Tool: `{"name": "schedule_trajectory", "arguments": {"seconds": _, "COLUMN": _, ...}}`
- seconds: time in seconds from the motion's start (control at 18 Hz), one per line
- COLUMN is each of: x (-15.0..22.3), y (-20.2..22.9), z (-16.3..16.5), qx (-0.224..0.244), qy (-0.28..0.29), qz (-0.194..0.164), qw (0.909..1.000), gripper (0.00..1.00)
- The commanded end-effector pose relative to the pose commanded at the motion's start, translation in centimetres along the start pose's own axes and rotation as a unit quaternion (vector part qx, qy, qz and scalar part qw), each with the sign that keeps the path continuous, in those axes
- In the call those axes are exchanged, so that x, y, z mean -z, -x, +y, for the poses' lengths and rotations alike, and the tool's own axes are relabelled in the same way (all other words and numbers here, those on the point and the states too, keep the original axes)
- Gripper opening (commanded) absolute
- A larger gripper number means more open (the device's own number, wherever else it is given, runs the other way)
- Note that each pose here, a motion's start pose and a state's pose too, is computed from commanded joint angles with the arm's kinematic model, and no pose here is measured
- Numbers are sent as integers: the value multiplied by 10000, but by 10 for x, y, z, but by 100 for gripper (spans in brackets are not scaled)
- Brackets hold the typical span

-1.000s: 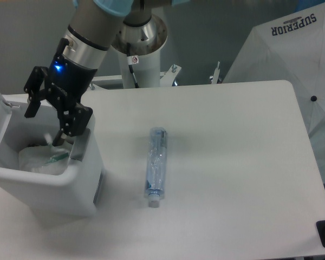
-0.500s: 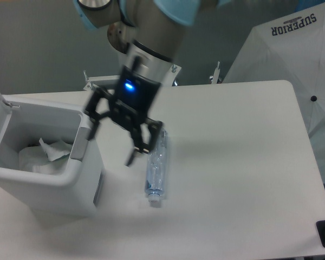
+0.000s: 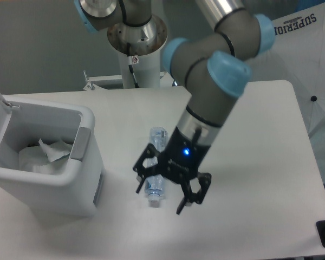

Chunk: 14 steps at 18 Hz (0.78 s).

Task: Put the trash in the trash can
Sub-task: 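Move the open gripper back toward the clear water bottle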

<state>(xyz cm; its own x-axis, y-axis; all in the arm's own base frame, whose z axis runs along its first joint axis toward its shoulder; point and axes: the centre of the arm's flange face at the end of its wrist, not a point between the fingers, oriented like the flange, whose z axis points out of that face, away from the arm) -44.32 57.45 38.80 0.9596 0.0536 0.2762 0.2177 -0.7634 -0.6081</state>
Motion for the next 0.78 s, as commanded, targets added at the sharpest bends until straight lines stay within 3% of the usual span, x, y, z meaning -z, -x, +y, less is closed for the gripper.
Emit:
{"name": "schedule_trajectory", "arguments": {"seconds": 0.39, "x": -44, "y": 25, "z": 9, "qx": 584, "qy": 956, "qz": -12, "qw": 9937, "gripper": 100}}
{"name": "schedule_trajectory", "arguments": {"seconds": 0.78, "x": -87, "y": 30, "z": 9, "qx": 898, "qy": 2014, "qz": -138, "qw": 9753, "gripper": 100}}
